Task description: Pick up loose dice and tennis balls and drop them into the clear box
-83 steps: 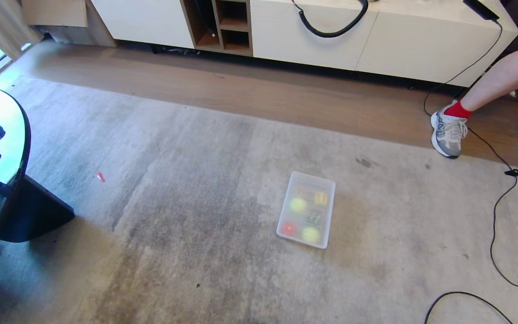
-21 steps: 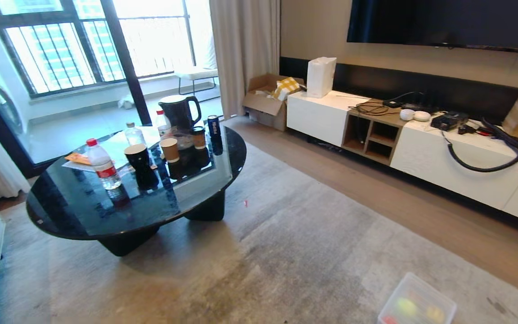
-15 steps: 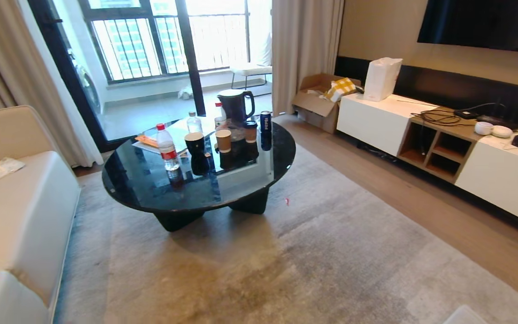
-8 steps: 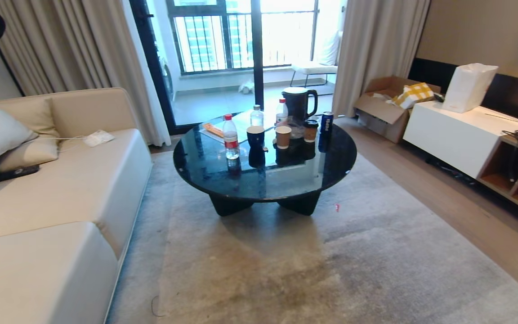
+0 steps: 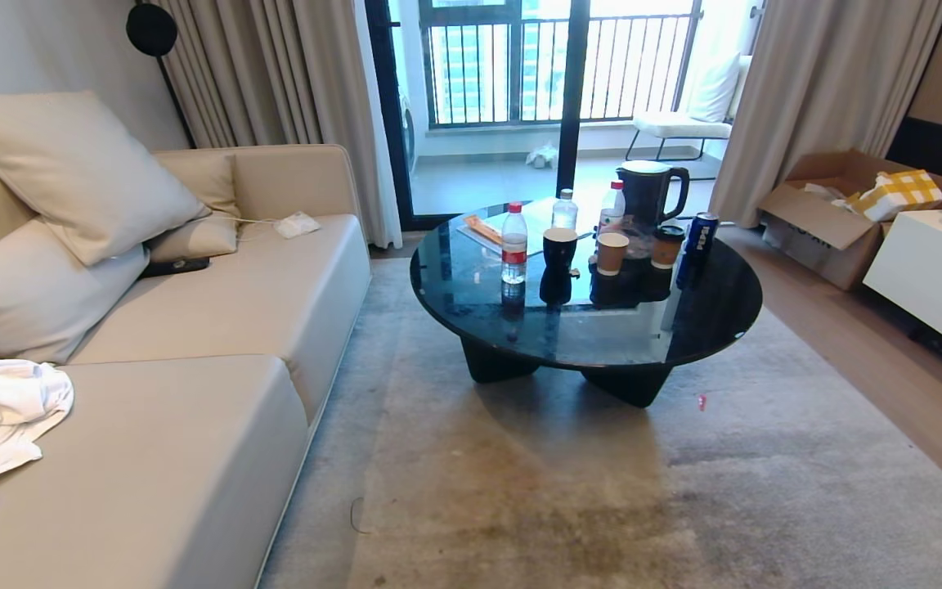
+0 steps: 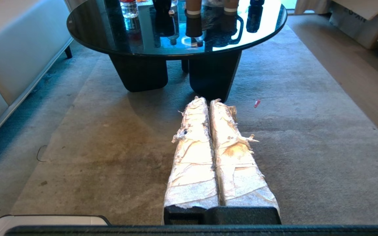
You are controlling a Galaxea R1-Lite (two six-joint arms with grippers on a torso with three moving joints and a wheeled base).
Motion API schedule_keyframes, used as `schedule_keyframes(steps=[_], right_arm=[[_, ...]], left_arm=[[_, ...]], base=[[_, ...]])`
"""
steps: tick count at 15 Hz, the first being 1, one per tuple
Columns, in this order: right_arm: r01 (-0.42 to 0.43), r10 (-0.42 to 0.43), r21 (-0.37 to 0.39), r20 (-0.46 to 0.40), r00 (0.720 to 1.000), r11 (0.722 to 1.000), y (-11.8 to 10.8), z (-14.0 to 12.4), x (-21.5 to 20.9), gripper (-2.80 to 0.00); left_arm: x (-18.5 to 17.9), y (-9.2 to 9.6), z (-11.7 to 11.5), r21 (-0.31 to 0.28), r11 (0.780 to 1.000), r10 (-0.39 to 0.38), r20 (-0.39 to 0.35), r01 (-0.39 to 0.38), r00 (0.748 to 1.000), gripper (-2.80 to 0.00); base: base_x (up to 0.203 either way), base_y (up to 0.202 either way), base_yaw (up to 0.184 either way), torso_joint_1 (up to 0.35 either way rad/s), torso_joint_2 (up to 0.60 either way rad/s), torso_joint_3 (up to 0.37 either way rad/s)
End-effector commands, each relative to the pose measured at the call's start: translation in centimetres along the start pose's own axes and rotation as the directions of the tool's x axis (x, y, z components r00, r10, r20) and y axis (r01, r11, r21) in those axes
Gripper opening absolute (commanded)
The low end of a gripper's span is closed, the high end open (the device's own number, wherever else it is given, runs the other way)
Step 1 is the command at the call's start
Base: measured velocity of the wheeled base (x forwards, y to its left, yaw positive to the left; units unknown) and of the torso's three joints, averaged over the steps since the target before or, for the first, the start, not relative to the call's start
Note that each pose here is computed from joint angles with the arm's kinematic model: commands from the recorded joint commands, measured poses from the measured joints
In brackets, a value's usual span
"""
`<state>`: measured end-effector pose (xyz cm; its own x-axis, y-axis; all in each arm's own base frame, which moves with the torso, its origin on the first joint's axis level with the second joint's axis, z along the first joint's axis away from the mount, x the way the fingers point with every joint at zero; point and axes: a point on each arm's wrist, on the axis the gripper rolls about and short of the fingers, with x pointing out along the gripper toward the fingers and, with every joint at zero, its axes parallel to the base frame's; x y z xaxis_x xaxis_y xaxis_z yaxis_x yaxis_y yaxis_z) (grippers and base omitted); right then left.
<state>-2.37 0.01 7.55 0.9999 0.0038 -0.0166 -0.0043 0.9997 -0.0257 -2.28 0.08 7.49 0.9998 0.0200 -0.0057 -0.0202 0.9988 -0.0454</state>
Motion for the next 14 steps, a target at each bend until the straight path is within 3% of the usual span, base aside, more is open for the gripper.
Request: schedule_keyframes(steps=[1, 9, 14], right_arm=[[-0.001, 0.001, 0.000, 0.000, 1.000, 1.000, 0.00, -0.01, 0.00, -2.80], [-0.001, 0.001, 0.000, 0.000, 1.000, 1.000, 0.00, -0.01, 0.00, -2.80], [-0.001, 0.001, 0.000, 0.000, 1.000, 1.000, 0.00, -0.01, 0.00, -2.80]], left_arm=[[0.00, 0.01, 0.00, -0.004, 1.000, 0.001, 0.000, -0.001, 1.000, -2.80], [0.00, 0.01, 0.00, -0.004, 1.000, 0.001, 0.000, -0.001, 1.000, -2.80], [0.00, 0.00, 0.00, 0.001, 1.000, 0.000, 0.000, 0.000, 1.000, -2.80]], base=[[0.000, 0.000, 0.000, 0.000, 0.00, 0.000], [0.000, 0.000, 0.000, 0.000, 0.00, 0.000], [-0.166, 0.000, 0.001, 0.003, 0.01, 0.000]])
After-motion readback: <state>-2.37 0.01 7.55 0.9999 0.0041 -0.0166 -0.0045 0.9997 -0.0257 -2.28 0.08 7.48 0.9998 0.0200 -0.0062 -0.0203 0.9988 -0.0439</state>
